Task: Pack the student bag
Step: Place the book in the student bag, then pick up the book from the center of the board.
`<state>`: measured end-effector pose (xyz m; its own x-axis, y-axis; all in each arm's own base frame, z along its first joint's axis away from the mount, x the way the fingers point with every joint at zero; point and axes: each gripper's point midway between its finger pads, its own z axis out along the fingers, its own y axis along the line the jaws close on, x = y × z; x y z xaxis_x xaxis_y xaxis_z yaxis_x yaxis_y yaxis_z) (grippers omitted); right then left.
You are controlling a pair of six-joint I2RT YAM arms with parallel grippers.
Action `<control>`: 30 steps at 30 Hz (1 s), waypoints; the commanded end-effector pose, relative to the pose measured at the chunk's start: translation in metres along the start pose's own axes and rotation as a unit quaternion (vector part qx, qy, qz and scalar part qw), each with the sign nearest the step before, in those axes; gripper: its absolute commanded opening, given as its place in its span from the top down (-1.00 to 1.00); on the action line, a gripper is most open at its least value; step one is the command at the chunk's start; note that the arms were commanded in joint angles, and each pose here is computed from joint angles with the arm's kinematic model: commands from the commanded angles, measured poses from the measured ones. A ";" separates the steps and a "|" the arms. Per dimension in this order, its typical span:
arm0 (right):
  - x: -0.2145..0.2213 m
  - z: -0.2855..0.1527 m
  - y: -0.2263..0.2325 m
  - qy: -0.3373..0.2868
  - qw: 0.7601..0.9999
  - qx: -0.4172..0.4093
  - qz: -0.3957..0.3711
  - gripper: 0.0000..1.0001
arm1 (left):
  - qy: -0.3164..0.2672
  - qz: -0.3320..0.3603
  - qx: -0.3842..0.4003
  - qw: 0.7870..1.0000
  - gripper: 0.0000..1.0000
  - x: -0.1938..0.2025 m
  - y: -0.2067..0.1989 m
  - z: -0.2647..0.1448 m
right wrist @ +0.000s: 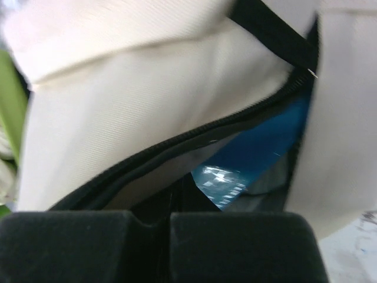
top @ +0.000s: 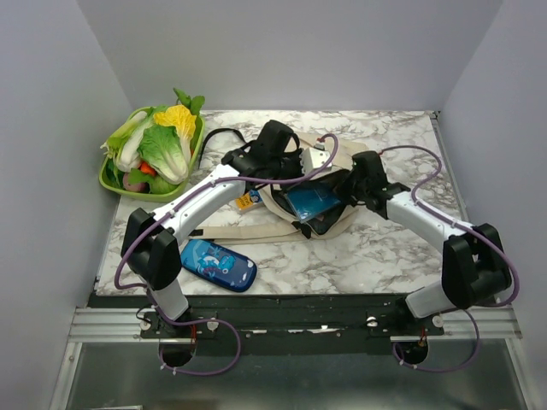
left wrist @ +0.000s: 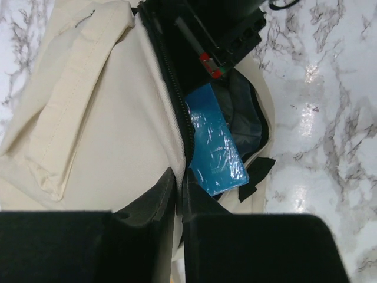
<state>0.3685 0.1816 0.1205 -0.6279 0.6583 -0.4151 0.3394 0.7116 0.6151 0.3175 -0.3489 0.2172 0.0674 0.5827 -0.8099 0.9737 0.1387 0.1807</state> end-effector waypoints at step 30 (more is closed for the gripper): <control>0.055 -0.143 0.021 -0.019 0.975 -0.191 -0.114 -0.05 | 0.112 -0.292 -0.091 0.945 -0.52 0.230 0.155 -0.046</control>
<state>0.2468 0.1852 0.1843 -0.6424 0.5336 -0.5501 -0.0193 0.7063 0.7077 0.4647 -0.1717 0.0830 -0.5298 0.5263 -0.6651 0.7866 0.5981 -0.1532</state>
